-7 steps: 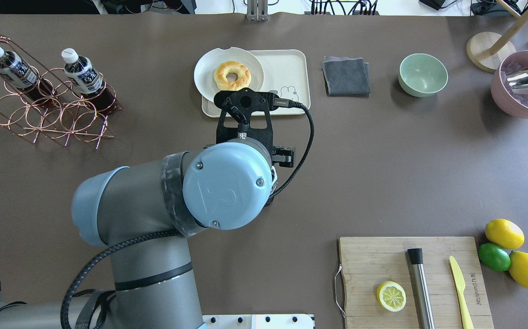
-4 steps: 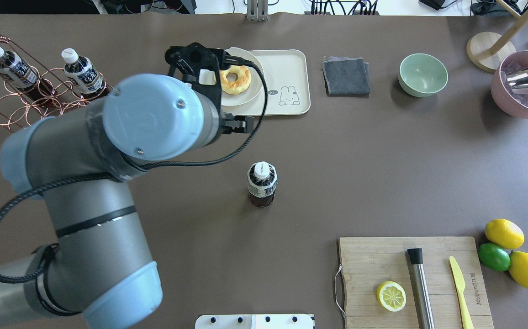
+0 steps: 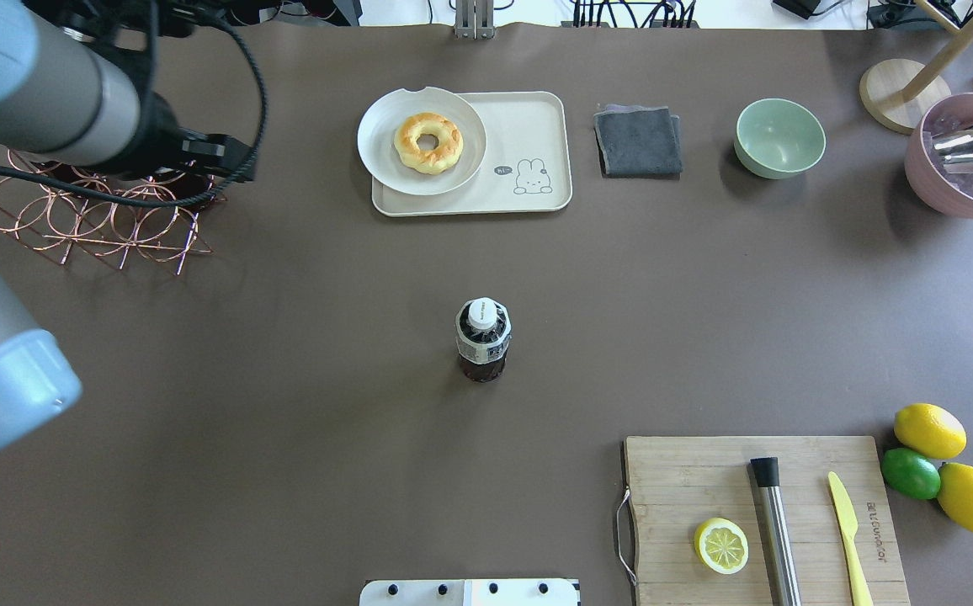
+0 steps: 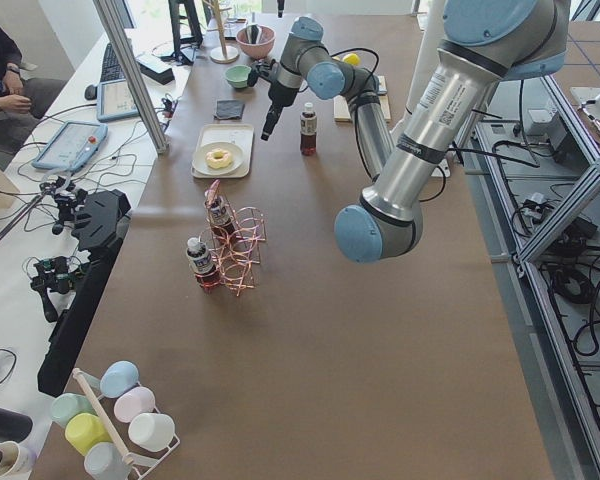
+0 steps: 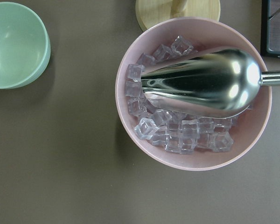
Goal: Place tea on tray
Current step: 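Open the left gripper and withdraw the left arm to the rack, then move the right gripper over the standing tea bottle, then lower the right gripper and close it on the bottle cap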
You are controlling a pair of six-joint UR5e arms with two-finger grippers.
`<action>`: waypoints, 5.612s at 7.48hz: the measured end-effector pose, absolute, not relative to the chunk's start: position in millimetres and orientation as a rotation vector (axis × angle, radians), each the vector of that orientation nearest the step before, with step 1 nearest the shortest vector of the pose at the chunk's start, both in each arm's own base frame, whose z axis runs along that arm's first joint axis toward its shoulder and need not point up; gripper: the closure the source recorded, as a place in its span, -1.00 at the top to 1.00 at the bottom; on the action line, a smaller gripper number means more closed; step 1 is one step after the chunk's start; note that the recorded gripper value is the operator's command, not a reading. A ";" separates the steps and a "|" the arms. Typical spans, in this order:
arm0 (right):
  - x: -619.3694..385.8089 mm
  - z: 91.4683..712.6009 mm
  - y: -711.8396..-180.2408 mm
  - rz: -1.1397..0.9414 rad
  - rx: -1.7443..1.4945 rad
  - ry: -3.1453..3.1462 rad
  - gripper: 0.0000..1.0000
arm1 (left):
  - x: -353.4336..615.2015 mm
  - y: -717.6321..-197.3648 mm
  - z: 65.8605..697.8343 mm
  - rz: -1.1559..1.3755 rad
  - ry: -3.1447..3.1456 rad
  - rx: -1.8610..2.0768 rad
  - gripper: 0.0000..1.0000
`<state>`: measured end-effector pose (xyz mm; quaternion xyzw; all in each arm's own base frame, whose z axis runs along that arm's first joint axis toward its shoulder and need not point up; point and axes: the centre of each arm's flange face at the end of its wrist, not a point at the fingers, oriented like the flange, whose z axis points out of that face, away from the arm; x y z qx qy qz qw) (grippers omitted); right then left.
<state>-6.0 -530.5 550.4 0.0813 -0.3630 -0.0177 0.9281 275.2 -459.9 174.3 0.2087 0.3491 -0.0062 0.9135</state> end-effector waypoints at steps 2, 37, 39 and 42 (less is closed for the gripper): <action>-22.5 534.8 -534.3 -0.019 0.160 -0.757 1.00 | 167.5 -475.5 247.8 0.094 0.716 0.339 0.95; -506.4 83.9 -393.0 0.065 0.080 -0.789 0.37 | -125.0 -403.1 580.8 0.165 0.661 0.161 0.95; -511.2 84.7 -398.4 0.068 0.095 -0.791 0.37 | -124.7 -404.3 580.2 0.165 0.660 0.161 0.95; -508.9 83.3 -401.0 0.069 0.098 -0.795 0.38 | -124.8 -407.3 578.6 0.166 0.660 0.161 0.95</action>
